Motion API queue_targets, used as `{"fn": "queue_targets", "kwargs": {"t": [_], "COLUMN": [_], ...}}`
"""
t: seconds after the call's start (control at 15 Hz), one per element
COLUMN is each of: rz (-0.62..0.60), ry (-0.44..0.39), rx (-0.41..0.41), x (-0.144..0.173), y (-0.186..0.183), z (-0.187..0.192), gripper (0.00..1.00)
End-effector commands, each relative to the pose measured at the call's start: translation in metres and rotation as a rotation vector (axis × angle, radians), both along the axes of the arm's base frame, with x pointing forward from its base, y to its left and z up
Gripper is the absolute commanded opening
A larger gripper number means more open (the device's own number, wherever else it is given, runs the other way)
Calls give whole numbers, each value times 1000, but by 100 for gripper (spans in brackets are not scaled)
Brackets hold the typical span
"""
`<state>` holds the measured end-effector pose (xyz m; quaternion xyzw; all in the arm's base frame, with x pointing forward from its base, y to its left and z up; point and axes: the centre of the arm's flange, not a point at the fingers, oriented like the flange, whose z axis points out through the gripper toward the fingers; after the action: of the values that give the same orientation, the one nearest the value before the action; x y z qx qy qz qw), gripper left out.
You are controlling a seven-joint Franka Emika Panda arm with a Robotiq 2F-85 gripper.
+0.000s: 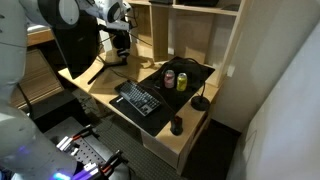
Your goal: Remove the headsets from the back of the monitor
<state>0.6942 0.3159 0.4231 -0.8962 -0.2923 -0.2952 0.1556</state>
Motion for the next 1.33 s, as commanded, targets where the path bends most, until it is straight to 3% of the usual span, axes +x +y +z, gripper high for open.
{"fn": "queue_targets", "kwargs": {"t": [0.0,0.13,0.2,0.33,0.53,0.6,0.8,0.93,1.27], "rz": [-24,-38,-39,-27,9,-8,-13,-5,8], "ry": [49,50,31,-35,-141,-112,-155,-107,24], "rx": [-105,-167,-191,-195,-143,-137,-141,-140,-164], "x": [-2,-2,-39,-45,-74,-36,-60,-31,2], "y": [-5,-10,-35,-42,-56,-33,-42,-25,10], "z": [2,1,54,74,139,113,151,113,26], "gripper": [100,100,100,100,100,100,100,100,100]}}
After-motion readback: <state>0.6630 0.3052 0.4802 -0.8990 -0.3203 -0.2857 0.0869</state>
